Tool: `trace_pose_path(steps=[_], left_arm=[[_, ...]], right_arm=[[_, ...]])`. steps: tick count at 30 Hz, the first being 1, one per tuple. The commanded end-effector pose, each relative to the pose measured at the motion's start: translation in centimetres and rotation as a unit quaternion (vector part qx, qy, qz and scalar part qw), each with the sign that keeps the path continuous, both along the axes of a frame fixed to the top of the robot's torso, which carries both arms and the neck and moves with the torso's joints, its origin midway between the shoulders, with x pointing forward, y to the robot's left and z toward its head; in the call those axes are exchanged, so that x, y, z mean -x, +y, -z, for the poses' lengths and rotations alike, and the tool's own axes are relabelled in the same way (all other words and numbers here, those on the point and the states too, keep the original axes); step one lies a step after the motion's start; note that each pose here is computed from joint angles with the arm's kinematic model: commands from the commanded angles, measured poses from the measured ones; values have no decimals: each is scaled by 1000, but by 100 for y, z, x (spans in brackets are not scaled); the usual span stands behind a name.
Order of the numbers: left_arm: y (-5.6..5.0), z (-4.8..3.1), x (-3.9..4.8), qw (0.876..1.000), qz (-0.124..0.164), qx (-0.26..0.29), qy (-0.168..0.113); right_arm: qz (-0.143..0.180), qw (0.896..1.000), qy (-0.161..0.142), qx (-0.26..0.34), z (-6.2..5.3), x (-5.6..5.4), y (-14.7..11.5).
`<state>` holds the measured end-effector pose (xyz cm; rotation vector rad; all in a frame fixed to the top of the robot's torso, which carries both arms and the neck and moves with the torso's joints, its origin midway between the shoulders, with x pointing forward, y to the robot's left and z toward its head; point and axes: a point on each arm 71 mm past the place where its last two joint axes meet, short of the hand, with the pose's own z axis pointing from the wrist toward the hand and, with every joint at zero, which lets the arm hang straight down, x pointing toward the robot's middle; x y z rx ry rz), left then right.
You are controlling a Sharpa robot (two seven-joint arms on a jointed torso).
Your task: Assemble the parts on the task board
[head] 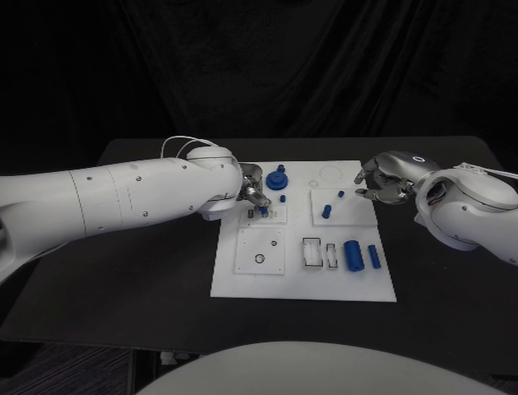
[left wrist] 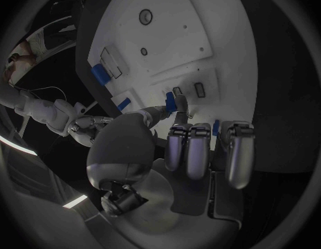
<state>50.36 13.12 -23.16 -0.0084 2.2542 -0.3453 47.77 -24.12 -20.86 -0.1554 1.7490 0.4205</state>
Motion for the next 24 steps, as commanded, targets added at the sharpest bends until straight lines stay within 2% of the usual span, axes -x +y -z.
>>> trace_pose_path(steps=[1,6,10,11,17,24], left_arm=[[10,-86,19,997,-14,34,-69],[78,-119,108,989,-19,62,-135],[113,-72,202,978,-18,81,-189],[115,-67,211,977,-18,82,-195],[144,68,349,963,-14,88,-253],[126,249,470,956,-13,100,-274]], right_arm=[[10,1000,2,3,8,3,-30],[14,1000,-1,1,0,10,-63],[19,1000,-3,0,-7,20,-97],[20,1000,-3,0,-7,22,-101],[23,1000,-6,-2,-15,33,-128],[26,1000,-8,-4,-22,43,-143]])
